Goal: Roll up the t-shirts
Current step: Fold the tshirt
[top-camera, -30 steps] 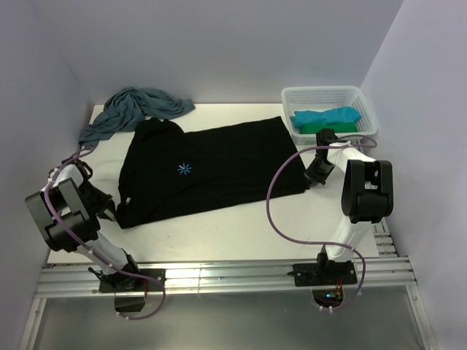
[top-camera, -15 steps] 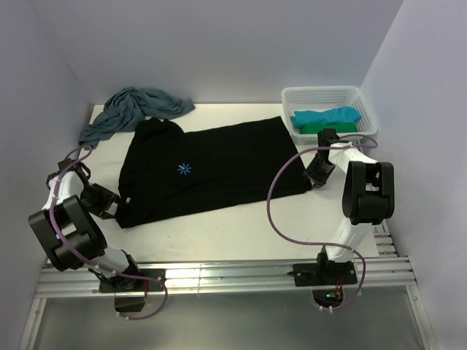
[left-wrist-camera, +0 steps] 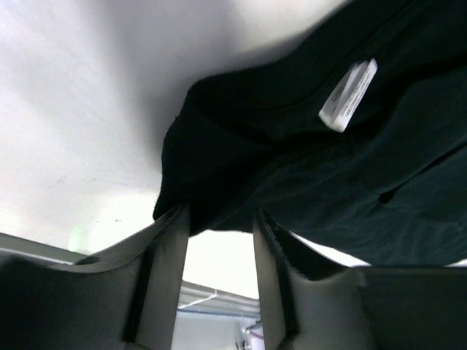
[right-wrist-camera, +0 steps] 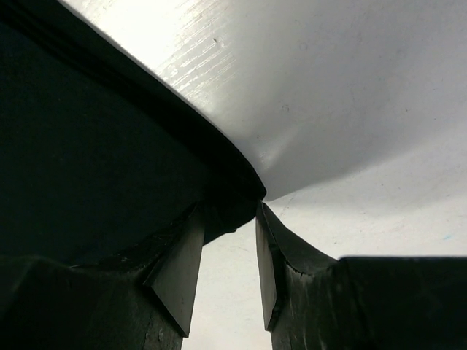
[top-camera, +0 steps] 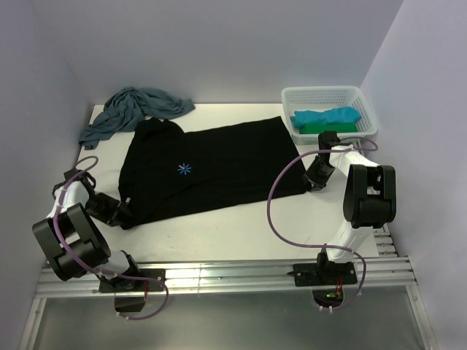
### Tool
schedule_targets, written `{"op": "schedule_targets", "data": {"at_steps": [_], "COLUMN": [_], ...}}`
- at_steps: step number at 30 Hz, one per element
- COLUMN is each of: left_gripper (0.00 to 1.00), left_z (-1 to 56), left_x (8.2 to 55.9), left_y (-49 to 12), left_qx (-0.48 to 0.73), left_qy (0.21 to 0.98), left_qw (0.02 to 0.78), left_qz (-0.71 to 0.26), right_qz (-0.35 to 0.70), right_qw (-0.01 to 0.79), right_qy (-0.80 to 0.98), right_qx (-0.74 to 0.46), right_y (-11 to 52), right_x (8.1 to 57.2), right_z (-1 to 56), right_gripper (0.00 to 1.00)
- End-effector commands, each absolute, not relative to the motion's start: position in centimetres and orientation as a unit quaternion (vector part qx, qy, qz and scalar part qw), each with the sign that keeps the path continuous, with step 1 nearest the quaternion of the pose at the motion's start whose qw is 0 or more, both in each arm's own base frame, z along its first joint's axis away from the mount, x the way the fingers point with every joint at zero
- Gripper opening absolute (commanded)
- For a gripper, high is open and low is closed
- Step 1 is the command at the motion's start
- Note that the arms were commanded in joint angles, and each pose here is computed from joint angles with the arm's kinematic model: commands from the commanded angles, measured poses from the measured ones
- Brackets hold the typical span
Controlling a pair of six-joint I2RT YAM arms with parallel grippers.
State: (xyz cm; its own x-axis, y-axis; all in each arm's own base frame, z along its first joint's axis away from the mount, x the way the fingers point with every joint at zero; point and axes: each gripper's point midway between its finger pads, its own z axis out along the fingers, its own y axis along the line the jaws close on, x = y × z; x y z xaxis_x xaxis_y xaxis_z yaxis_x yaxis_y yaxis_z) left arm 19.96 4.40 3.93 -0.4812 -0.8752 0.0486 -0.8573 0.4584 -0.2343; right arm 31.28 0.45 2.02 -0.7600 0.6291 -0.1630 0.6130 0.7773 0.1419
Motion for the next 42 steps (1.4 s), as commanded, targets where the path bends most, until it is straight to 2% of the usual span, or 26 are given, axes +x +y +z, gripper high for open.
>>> {"op": "schedule_targets", "data": {"at_steps": [1,3,6,8,9,11,15,17,20,21,24,31,42], "left_gripper": [0.40,0.29,0.25,0.30,0.42,0.51,0.53,0.49,0.29,0.18,0.00,0.00,0.01], "left_z": [4.8,4.7,4.2,3.9,3.6,3.8,3.9,3.2,2.9,2.8,3.3,4.3,4.0], "left_x": [21.8,22.4,23.3,23.6,23.8,24.1,24.8,24.7,24.9,25.0,25.3,25.9,25.9], "left_y": [6.0,6.4,6.6,6.2,5.9,5.5,4.4,4.1,3.9,3.9,4.5,6.8,8.5], "left_qx": [-0.501,-0.504,-0.501,-0.497,-0.493,-0.487,-0.469,-0.464,-0.455,-0.453,-0.451,-0.450,-0.467], "left_qy": [0.855,0.853,0.856,0.858,0.860,0.862,0.869,0.873,0.879,0.881,0.883,0.888,0.878], "left_qw": [0.085,0.088,0.087,0.080,0.078,0.082,0.094,0.081,0.071,0.071,0.073,0.081,0.083], "left_qz": [-0.101,-0.097,-0.097,-0.103,-0.108,-0.114,-0.128,-0.125,-0.120,-0.117,-0.105,-0.054,-0.057], "right_qz": [0.045,0.044,0.047,0.048,0.048,0.047,0.048,0.049,0.049,0.049,0.047,0.054,0.048], "right_qw": [0.114,0.115,0.116,0.117,0.118,0.119,0.117,0.114,0.114,0.115,0.114,0.105,0.103], "right_qy": [0.939,0.939,0.939,0.939,0.939,0.938,0.938,0.938,0.938,0.938,0.938,0.938,0.939], "right_qx": [0.321,0.320,0.320,0.320,0.321,0.321,0.323,0.323,0.325,0.324,0.325,0.326,0.325], "right_y": [0.7,0.7,0.9,0.9,0.9,0.9,0.9,1.0,1.0,1.0,1.0,1.3,1.1], "right_x": [31.3,31.4,31.6,31.7,31.7,31.7,31.6,31.5,31.6,31.7,31.8,31.9,32.2], "right_z": [2.6,2.6,2.6,2.6,2.7,2.7,2.6,2.5,2.5,2.6,2.6,2.1,1.6], "right_gripper": [0.41,0.41,0.40,0.40,0.40,0.40,0.40,0.40,0.40,0.40,0.40,0.38,0.38]}}
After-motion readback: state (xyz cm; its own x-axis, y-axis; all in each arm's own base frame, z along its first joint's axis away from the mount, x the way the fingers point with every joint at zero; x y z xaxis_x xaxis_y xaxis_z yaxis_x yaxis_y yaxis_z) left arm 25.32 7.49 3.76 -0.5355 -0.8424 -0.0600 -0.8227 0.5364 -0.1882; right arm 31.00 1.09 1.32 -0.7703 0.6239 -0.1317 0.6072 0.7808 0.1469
